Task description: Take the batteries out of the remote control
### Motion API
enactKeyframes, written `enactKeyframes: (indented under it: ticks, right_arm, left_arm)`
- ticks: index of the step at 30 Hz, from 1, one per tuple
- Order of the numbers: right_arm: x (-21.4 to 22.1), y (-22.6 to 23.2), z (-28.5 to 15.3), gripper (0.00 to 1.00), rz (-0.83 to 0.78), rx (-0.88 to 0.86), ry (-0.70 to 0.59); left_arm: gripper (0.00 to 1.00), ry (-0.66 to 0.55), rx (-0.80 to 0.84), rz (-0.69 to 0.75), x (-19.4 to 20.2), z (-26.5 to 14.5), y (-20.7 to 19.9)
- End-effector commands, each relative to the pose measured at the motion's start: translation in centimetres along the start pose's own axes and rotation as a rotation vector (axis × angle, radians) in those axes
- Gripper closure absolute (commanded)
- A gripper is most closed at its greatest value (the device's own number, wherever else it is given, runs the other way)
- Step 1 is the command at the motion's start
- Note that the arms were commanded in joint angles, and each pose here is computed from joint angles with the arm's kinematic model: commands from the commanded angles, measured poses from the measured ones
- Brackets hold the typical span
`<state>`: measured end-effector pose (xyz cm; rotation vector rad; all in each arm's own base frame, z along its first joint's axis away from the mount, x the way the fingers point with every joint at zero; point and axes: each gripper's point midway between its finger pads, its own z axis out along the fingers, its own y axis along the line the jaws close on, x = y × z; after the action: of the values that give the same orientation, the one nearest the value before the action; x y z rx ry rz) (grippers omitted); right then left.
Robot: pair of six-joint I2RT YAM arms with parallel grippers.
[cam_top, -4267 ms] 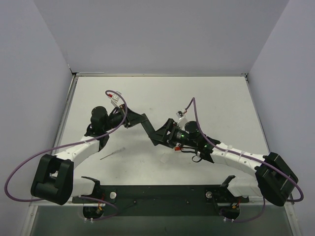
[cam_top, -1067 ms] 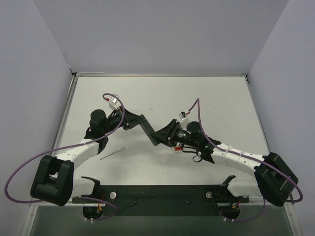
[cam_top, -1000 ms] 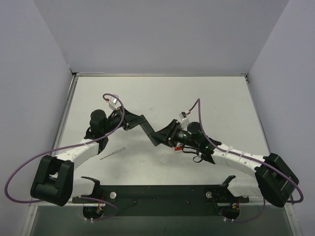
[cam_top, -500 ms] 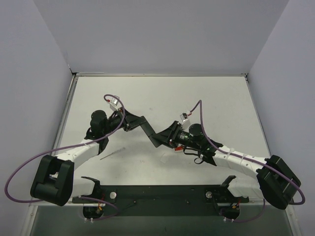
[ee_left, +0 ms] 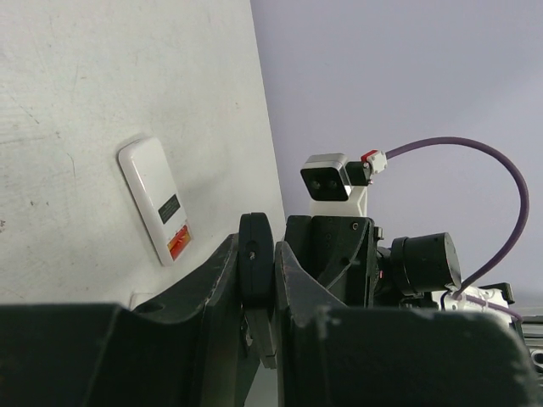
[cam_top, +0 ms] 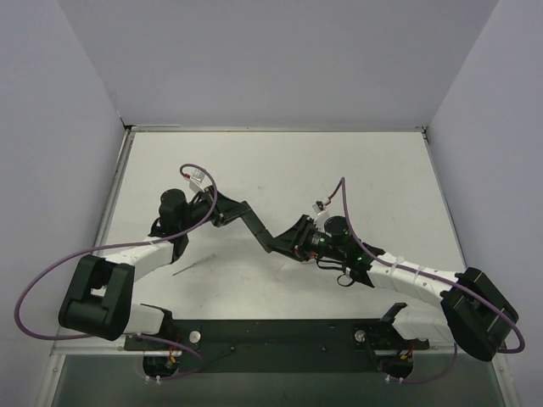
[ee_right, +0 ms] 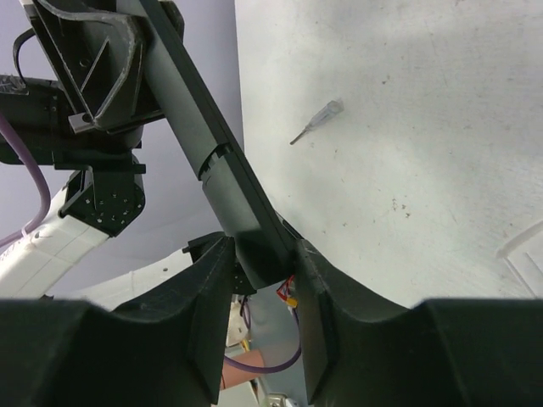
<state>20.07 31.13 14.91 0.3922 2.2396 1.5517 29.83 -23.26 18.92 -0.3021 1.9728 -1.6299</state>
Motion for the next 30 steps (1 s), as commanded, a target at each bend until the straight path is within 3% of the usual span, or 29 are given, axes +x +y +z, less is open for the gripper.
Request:
enactKeyframes:
  ticks: [1,20,25,30]
  right_arm:
    - [-0.7,0.8,-0.1,0.73,-0.010,-0.044,-0.024]
    - [-0.9,-0.7,-1.6,0.84,-0.045,-0.013,-0.057]
    - [-0.9,-0.2,-1.8,0.71,-0.058,-0.031,-0.056]
    - [-0.9,0.1,-1.8,0.80,-0.056,-0.041,-0.054]
  left_arm:
    - [1.00,-0.027,0.037,0.067,-1.2,0.4,-0.9]
    - [1.00,-0.031,-0.013,-0.049,-1.7,0.3,1.3]
    - [1.00,-0.031,-0.006,-0.064,-1.8,0.3,1.3]
    - [1.00,-0.031,0.000,-0.068,-1.8,0.3,1.4]
